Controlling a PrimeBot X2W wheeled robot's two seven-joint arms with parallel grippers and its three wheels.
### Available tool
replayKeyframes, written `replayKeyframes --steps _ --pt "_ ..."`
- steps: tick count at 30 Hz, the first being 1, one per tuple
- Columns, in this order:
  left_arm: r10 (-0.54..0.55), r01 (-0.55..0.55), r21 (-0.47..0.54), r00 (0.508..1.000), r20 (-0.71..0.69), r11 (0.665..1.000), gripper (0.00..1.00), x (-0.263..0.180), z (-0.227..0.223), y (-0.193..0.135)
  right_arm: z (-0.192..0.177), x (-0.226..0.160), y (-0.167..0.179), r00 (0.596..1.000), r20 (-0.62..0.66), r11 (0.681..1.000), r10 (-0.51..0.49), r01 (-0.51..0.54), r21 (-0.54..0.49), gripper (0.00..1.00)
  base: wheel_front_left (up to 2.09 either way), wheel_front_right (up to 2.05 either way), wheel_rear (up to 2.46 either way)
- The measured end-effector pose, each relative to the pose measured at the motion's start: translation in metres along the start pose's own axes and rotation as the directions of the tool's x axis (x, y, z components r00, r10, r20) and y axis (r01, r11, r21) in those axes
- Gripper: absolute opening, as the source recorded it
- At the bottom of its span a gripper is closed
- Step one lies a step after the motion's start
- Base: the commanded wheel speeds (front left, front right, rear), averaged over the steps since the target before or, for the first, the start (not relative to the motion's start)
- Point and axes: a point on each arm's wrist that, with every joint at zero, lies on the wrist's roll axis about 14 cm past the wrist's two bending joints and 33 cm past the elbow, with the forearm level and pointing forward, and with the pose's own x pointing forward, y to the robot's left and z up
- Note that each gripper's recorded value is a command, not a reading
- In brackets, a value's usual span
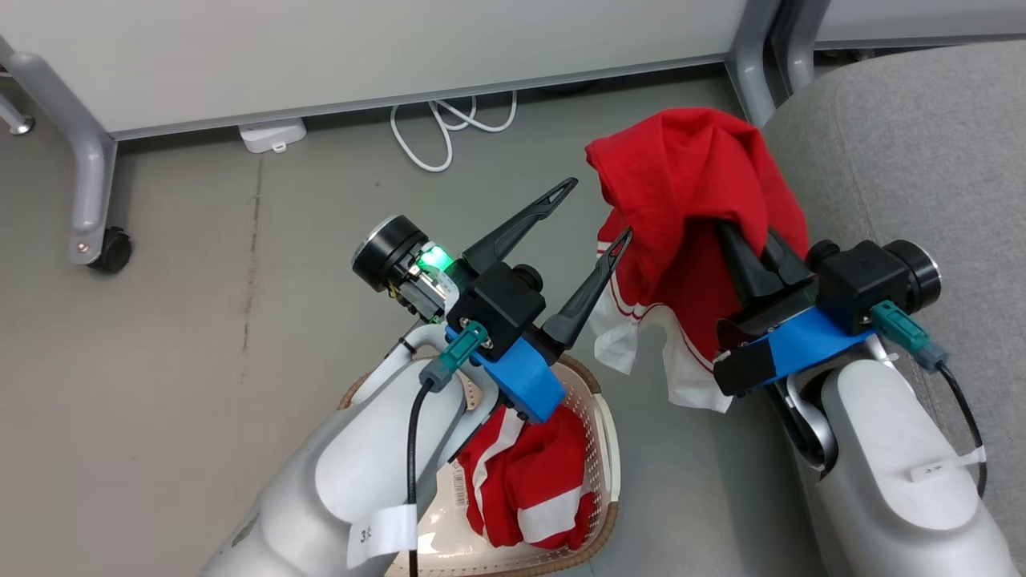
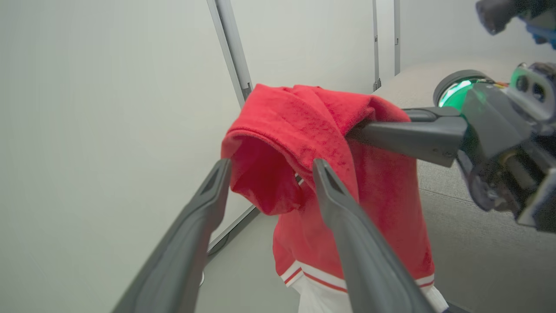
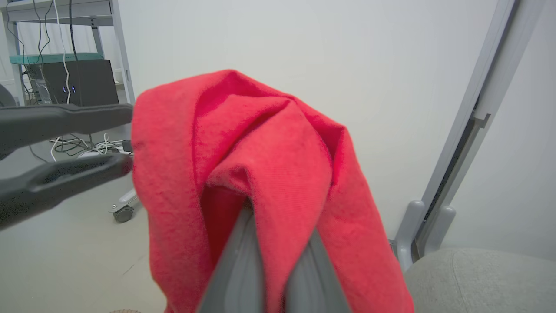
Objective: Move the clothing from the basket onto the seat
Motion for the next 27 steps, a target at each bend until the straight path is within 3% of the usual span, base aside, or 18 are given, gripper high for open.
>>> replayKeyframes --steps 13,27 --pt "-0.111 0.112 -0.036 0.994 0.019 0.993 1.00 0.025 -0.014 -0.029 -0.003 -0.030 -0.069 0.976 0.002 0.976 -0.219 0.219 -0.010 0.00 0.00 0.00 0.00" --pt "-0.261 0.264 -0.073 0.964 0.044 0.962 1.00 0.051 -0.026 -0.074 -0.016 -0.106 -0.134 0.885 -0.063 0.887 -0.462 0.459 -0.052 0.00 0.00 0.00 0.00"
